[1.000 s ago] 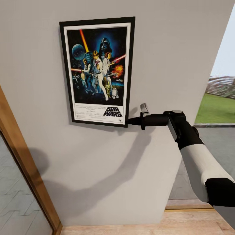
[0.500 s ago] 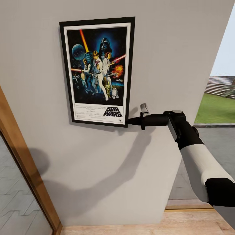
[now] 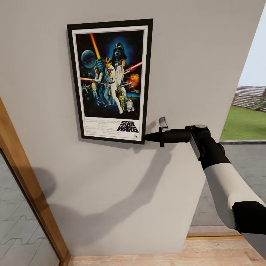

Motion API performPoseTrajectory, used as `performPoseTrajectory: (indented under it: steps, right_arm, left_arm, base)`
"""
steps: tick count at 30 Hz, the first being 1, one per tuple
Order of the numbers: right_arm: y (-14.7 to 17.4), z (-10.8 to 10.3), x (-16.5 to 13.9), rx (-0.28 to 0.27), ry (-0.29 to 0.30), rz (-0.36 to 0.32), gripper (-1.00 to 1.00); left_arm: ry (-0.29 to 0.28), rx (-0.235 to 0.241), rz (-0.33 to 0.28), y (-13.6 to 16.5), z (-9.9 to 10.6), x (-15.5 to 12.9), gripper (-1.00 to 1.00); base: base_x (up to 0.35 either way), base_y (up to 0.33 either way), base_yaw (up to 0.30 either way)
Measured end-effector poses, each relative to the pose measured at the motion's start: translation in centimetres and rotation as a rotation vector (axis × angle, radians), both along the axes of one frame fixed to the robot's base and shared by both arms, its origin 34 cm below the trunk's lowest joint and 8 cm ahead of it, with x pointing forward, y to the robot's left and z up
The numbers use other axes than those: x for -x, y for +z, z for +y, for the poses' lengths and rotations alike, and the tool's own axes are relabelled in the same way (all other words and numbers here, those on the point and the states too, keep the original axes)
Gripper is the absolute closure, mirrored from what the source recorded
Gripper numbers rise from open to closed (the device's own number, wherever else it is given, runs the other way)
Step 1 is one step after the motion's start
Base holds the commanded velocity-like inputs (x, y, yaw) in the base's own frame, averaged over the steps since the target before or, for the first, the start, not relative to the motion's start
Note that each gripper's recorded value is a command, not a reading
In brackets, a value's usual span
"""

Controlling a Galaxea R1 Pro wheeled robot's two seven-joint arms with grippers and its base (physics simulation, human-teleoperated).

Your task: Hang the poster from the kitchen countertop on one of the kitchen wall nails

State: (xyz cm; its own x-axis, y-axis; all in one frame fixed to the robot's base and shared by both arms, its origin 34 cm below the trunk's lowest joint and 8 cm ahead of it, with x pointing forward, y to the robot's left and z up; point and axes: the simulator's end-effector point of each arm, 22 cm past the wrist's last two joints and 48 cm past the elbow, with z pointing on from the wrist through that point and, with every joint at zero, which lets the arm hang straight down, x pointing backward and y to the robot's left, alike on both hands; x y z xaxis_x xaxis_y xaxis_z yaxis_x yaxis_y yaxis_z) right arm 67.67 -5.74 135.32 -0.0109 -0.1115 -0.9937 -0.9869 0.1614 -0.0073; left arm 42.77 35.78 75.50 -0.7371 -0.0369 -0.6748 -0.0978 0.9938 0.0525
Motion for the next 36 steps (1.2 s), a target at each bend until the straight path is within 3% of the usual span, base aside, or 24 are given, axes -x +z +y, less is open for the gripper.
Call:
performPoseTrajectory:
  steps: [36]
  right_arm:
    - [-0.41,0.05,0.12,0.001,0.005,-0.003,1.00]
  left_arm:
    - [0.000,-0.001,0.000,0.00,0.08,0.02,-1.00]
  base:
    - [0.000,0.000,0.000]
